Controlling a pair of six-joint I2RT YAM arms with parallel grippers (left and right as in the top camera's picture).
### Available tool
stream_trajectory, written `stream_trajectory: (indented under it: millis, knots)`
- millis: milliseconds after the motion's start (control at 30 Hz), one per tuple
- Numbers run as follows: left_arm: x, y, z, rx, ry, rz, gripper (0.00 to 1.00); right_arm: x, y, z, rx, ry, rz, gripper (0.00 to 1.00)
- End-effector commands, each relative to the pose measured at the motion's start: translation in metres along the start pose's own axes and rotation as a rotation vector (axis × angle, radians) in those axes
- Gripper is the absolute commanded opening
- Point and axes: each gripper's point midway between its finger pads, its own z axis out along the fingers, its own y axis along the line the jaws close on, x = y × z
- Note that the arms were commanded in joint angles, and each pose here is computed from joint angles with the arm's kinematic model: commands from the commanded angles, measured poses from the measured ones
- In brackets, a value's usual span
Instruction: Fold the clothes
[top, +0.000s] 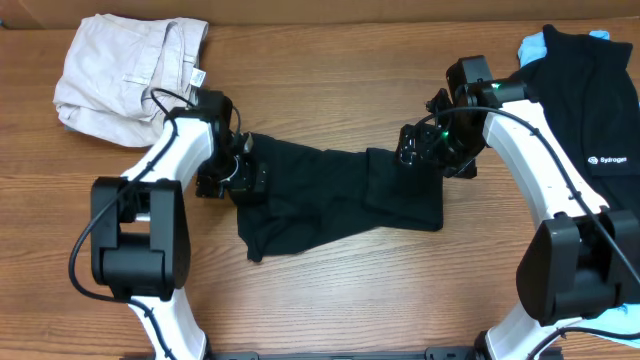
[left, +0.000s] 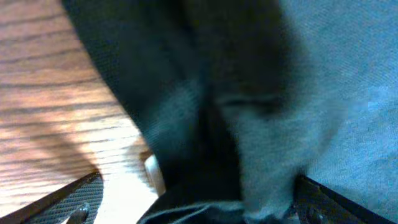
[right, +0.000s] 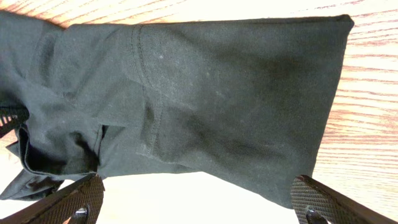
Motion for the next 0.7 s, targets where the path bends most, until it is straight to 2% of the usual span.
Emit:
stream_trajectory:
  millis: [0, 100, 167, 233, 333, 400, 567, 667]
  knots:
    - [0.021, -0.018, 0.035, 0.048, 0.063, 0.03, 0.96, -0.007, 0.007, -0.015, -0.01, -0.052, -0.026, 1.0]
    - [0.024, -0.029, 0.043, 0.067, 0.057, 0.049, 0.84, -0.006, 0.006, -0.012, -0.01, -0.05, -0.007, 1.0]
    - [0.024, -0.032, 0.046, 0.062, 0.049, 0.059, 0.52, -0.005, 0.004, -0.008, -0.009, -0.045, -0.006, 1.0]
    - [0.022, -0.033, 0.048, 0.045, 0.04, 0.055, 0.28, -0.001, 0.001, -0.002, -0.006, -0.033, -0.002, 0.99]
    - [0.02, -0.029, 0.048, 0.014, 0.03, 0.038, 0.1, 0.005, -0.003, 0.006, -0.001, -0.012, 0.006, 0.95]
    - [0.02, -0.023, 0.048, -0.01, 0.031, 0.02, 0.04, 0.009, -0.006, 0.012, 0.002, 0.002, 0.011, 0.92]
    - [0.022, -0.004, 0.042, -0.081, 0.048, -0.004, 0.04, 0.018, -0.01, 0.029, -0.014, 0.025, 0.018, 0.8]
    - [0.016, 0.004, 0.027, -0.107, 0.052, -0.023, 0.04, 0.021, -0.011, 0.038, -0.022, 0.032, 0.017, 0.64]
